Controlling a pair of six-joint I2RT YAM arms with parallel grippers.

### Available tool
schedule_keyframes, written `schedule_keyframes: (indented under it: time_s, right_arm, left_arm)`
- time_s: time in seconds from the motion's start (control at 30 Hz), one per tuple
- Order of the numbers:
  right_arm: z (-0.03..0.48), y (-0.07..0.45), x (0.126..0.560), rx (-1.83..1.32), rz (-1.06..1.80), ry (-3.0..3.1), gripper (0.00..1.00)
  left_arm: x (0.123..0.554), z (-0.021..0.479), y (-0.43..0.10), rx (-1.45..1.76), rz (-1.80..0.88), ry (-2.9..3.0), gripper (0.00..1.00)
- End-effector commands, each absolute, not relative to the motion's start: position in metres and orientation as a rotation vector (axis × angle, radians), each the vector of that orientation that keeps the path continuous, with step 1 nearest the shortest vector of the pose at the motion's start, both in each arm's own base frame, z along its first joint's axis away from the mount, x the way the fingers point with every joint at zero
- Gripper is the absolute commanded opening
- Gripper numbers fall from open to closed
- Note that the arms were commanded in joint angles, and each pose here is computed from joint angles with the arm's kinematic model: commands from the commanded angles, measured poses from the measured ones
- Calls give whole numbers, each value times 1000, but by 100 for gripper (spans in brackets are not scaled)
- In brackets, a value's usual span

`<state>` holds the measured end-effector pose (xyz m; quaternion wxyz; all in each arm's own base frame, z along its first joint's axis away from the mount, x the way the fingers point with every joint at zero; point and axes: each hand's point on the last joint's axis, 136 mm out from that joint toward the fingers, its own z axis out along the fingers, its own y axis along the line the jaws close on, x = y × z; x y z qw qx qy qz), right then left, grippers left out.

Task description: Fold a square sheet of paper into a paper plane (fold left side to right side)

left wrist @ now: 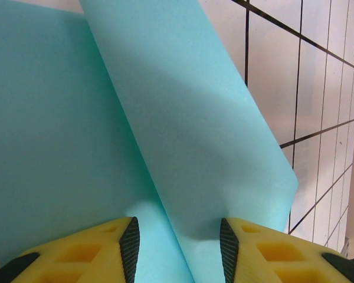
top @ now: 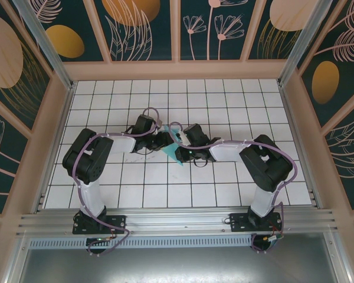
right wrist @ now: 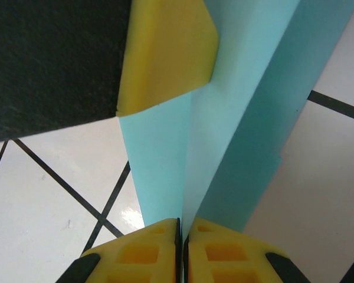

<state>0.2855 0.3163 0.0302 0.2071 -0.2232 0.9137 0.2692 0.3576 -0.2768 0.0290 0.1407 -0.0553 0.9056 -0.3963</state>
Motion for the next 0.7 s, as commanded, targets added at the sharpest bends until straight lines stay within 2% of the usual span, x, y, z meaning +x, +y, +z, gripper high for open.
schedule_keyframes:
  time_s: [0.0, 0.37, 0.67]
  right_arm:
    - [36, 321, 288, -611, 803, 2526, 14]
    - [38, 320, 291, -595, 862, 2525, 16]
    - [34, 324, 289, -596, 927, 2538, 7]
  left_arm:
    - [353, 3, -267, -200, -1042, 2694, 44]
    - [353, 3, -267, -199, -1035, 2695, 44]
    - [354, 8, -267, -190, -1036, 2683, 46]
